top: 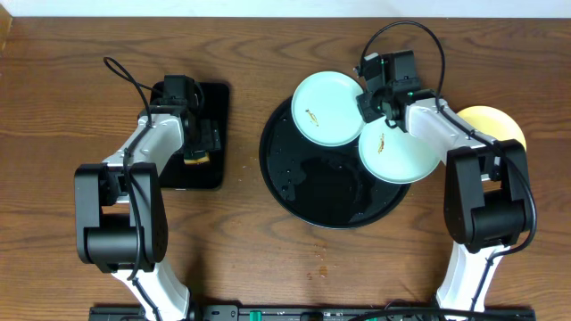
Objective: Clean dirty plates on tray and stack at the side
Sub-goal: 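Release the yellow plate and move the right gripper to the pale green plate, then grasp the rim of the upper pale green plate with the right gripper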
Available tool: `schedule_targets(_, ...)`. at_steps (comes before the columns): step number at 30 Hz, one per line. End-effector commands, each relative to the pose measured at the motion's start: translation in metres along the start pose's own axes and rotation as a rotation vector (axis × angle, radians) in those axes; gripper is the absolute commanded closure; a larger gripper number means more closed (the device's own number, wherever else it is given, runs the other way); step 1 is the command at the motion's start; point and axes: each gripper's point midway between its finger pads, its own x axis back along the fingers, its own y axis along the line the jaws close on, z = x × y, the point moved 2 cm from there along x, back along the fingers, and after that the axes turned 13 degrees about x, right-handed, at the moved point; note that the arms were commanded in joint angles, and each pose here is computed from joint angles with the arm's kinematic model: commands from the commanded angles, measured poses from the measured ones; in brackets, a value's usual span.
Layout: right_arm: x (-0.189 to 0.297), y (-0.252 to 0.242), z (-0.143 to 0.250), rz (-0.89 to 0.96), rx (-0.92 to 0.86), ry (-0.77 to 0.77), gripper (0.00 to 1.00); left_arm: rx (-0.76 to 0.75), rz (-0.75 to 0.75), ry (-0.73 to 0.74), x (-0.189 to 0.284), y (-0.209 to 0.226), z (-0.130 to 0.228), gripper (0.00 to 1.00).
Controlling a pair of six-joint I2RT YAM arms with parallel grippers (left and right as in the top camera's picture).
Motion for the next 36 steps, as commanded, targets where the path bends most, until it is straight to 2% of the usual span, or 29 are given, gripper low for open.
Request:
schedule_targets(1, -0.004, 0.012, 0.002, -0.022, -0.046, 0.019, 0.99, -0.011, -0.008, -0.005, 0.001, 0.002, -0.001, 0.16)
schedule_targets(7, 0.021, 0.021, -0.01, -0.047, -0.215, 0.009, 0.99, -0.011, -0.008, -0.005, 0.001, 0.002, -0.001, 0.15)
schedule_targets(12, 0.052, 0.049, -0.027, -0.162, -0.35, -0.005, 0.99, -0.011, -0.008, -0.005, 0.001, 0.002, -0.001, 0.15)
schedule_targets(15, 0.062, 0.074, -0.017, -0.202, -0.428, 0.083, 0.99, -0.011, -0.008, -0.005, 0.001, 0.002, -0.001, 0.15)
schedule_targets(19, 0.067, 0.109, 0.007, -0.226, -0.401, 0.236, 0.98, -0.011, -0.008, -0.005, 0.001, 0.002, -0.001, 0.16)
schedule_targets(21, 0.066, 0.11, 0.008, -0.161, -0.32, 0.243, 0.91, -0.011, -0.008, -0.005, 0.001, 0.002, -0.001, 0.16)
schedule_targets(22, 0.065, 0.108, 0.007, -0.134, -0.28, 0.232, 0.82, -0.011, -0.008, -0.005, 0.001, 0.002, -0.001, 0.15)
schedule_targets(24, 0.062, 0.1, -0.001, -0.092, -0.194, 0.19, 0.53, -0.011, -0.008, -0.005, 0.001, 0.002, -0.001, 0.16)
schedule_targets(26, 0.061, 0.089, -0.007, -0.074, -0.126, 0.153, 0.36, -0.011, -0.008, -0.005, 0.001, 0.002, -0.001, 0.16)
schedule_targets(27, 0.06, 0.08, -0.009, -0.064, -0.104, 0.134, 0.33, -0.011, -0.008, -0.005, 0.001, 0.002, -0.001, 0.15)
schedule_targets(32, 0.055, 0.053, -0.019, -0.108, -0.05, 0.033, 0.35, -0.011, -0.008, -0.005, 0.001, 0.002, -0.001, 0.16)
schedule_targets(36, 0.042, 0.053, -0.024, -0.176, 0.01, -0.029, 0.47, -0.011, -0.008, -0.005, 0.001, 0.002, -0.001, 0.16)
